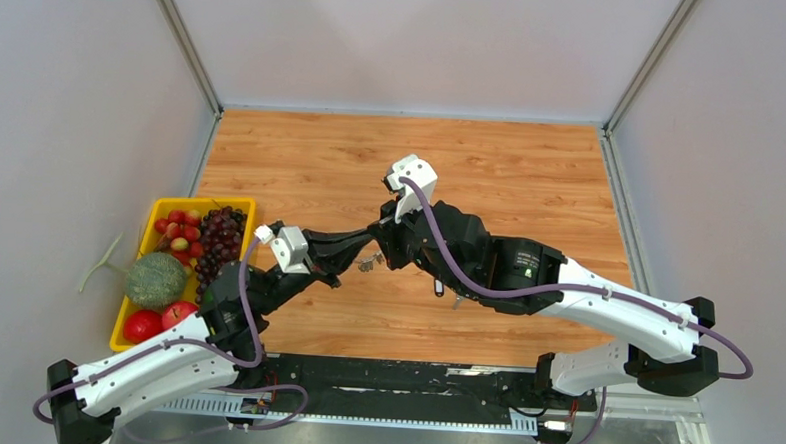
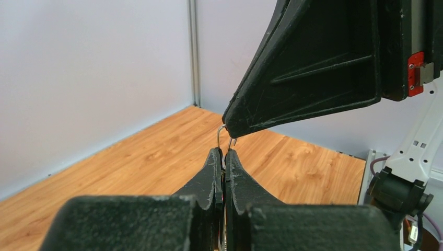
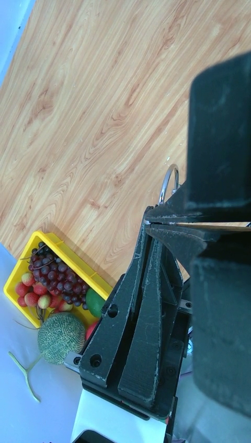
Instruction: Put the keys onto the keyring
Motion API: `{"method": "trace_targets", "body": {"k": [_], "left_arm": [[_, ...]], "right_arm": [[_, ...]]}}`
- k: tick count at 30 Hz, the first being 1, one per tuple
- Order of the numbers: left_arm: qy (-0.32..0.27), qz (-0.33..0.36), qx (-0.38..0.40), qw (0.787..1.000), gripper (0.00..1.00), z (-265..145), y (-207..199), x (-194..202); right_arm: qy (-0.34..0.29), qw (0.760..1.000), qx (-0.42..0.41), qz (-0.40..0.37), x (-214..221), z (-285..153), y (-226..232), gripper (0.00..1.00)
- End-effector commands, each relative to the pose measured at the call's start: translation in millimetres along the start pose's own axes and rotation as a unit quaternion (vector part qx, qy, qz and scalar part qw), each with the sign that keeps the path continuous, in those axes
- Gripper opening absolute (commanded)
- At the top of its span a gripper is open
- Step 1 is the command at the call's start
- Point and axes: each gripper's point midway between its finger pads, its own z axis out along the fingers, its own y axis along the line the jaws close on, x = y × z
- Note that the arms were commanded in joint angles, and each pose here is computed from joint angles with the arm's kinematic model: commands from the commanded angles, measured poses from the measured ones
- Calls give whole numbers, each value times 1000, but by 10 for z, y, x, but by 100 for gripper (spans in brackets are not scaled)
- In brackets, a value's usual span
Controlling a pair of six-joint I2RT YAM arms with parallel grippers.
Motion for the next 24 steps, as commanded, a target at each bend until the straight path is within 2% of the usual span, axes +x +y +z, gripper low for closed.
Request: {"method": "trace_targets", "body": {"k": [1, 9, 15, 16, 18, 24], "left_arm": [[-26, 1, -9, 1000, 0, -25, 33, -112], [-48, -10, -10, 999, 0, -100, 26, -208], [-46, -21, -42, 998, 0, -116, 131, -210], [-44, -22, -49, 998, 0, -120, 154, -207], [-42, -24, -60, 997, 0, -125, 194, -196], [-29, -25, -104, 994, 0, -141, 343, -120]], "right_arm": [[-38, 999, -11, 21, -244, -78, 51, 0], [-32, 999, -9, 21, -175, -63, 41, 0], [-30, 999, -11, 20, -153, -66, 38, 1], [-29, 999, -11, 19, -147, -68, 39, 4], [-29, 999, -11, 20, -148, -70, 38, 16], [-34, 999, -11, 20, -180, -105, 21, 37]]}}
